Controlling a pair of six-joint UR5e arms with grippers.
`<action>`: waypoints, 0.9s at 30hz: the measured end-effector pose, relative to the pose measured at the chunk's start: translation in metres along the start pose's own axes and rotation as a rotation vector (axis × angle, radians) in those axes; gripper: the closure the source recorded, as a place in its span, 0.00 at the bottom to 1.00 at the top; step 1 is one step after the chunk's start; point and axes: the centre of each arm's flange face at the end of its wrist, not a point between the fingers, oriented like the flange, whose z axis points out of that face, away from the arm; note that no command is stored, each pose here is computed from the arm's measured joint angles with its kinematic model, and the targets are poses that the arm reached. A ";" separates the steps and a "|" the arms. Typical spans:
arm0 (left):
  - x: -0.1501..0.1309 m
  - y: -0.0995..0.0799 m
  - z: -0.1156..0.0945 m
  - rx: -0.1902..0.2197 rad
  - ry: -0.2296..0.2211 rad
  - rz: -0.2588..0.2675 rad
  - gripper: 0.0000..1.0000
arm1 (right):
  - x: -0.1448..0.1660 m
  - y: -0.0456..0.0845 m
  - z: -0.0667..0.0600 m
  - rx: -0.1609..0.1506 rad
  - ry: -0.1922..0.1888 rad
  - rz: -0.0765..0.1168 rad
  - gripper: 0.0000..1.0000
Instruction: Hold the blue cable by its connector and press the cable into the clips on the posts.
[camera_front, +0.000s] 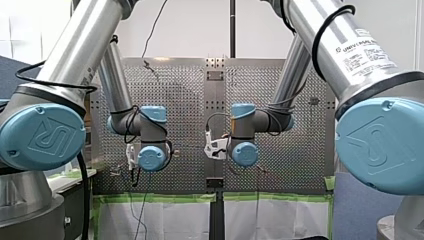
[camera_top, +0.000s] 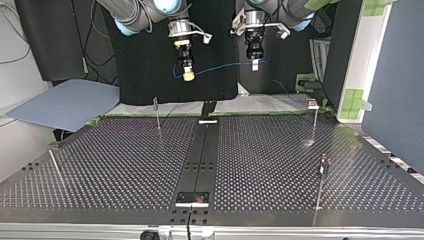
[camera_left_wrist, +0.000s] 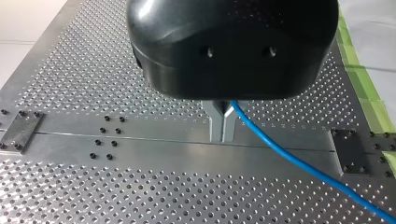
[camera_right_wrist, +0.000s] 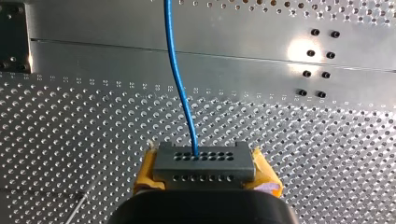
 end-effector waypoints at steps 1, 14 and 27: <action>0.000 0.000 0.000 0.000 0.000 0.000 1.00 | 0.000 0.000 0.000 0.000 0.000 0.000 1.00; 0.000 0.000 0.000 0.000 -0.001 -0.001 1.00 | 0.000 0.000 0.000 0.000 0.000 0.000 1.00; 0.000 0.000 0.001 0.000 -0.003 -0.002 1.00 | -0.040 -0.010 -0.015 0.028 -0.097 -0.027 1.00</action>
